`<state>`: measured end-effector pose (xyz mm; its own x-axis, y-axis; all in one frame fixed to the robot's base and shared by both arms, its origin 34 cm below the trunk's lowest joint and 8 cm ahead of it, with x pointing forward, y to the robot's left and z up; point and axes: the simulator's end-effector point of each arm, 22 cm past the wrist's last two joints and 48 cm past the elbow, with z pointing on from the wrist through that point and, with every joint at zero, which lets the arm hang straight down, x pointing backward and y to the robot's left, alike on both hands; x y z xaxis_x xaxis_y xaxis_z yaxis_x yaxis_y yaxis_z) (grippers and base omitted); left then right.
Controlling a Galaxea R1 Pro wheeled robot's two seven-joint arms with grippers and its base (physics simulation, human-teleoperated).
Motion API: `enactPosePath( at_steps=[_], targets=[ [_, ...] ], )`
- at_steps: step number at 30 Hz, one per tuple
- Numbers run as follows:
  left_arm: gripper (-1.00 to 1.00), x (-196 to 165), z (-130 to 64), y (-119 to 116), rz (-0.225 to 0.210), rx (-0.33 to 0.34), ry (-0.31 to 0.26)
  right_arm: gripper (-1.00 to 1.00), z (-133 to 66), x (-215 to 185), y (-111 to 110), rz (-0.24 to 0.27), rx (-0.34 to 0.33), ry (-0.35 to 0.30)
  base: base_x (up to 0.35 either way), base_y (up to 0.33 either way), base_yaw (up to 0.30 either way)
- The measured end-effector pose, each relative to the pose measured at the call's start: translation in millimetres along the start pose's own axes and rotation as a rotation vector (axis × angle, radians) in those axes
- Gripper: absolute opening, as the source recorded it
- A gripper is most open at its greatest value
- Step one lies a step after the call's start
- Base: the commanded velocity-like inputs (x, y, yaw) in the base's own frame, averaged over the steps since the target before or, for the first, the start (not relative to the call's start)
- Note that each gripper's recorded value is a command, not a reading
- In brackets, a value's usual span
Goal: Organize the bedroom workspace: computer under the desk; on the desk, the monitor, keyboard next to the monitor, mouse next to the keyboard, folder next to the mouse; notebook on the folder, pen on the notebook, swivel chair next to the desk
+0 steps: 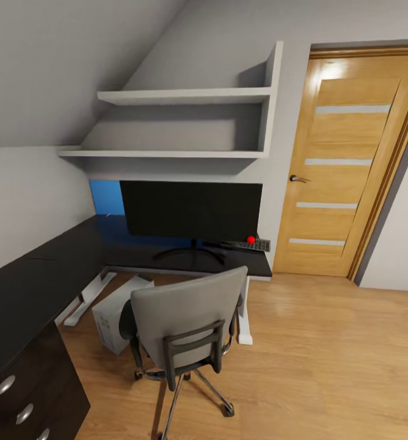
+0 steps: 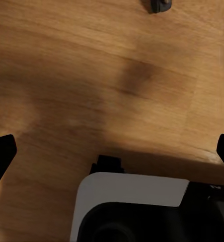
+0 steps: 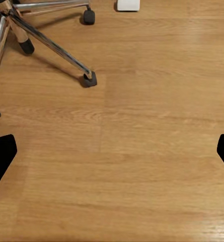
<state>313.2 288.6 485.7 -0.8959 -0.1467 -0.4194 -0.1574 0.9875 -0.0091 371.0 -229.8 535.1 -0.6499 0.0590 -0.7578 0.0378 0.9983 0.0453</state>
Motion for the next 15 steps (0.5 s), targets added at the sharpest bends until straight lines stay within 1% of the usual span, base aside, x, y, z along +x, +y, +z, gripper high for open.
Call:
enactPosePath(
  at_steps=[5,8,15],
  targets=[
    [1.0,-1.2,-7.7,-10.8,-0.007,0.012,-0.001,1.0,-5.6,-5.5,2.4,0.004,0.0,0.001,0.0,0.0,-0.007],
    [1.0,-3.0,-12.1,-11.6,-0.008,0.012,0.0,1.0,-8.7,-9.1,2.5,0.005,0.0,0.002,0.0,0.0,-0.105],
    [1.0,-7.4,-22.2,-11.0,-0.01,0.009,-0.001,1.0,-16.5,-16.1,3.2,0.001,-0.001,0.005,0.0,0.0,-0.017]
  ],
)
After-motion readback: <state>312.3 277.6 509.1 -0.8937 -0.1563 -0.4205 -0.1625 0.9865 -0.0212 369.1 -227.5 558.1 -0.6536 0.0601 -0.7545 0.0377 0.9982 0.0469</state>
